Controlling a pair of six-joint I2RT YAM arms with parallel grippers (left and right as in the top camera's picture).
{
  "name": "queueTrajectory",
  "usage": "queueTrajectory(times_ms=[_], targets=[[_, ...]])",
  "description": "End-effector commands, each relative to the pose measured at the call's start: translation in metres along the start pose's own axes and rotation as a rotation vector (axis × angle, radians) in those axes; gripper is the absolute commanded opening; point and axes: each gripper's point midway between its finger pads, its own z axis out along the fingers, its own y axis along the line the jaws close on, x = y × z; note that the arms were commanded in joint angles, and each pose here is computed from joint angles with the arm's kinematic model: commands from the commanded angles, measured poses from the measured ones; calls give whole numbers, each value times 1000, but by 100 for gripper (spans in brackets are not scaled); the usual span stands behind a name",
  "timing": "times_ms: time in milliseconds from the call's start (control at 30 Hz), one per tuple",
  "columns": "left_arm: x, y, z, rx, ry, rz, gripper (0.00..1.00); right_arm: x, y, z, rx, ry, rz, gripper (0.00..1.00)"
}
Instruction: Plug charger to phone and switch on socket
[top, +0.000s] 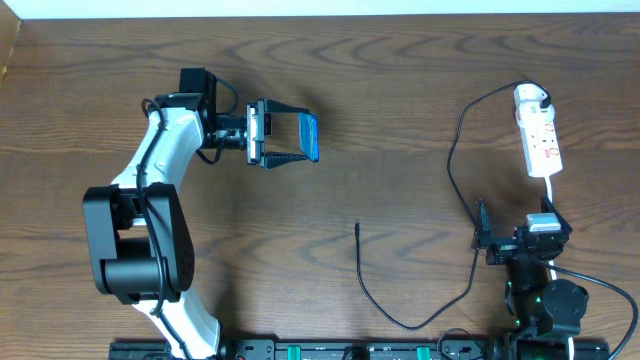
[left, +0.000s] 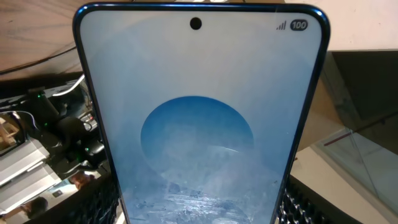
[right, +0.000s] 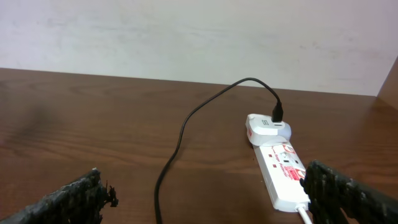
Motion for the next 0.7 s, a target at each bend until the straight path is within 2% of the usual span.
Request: queueTrajectory(times_ms=[0,667], targets=[[22,-15,-3,34,51,74,7,1,-1,0,6,2,-9,99],[22,-15,-3,34,51,74,7,-3,-2,0,13,-13,-12,99]])
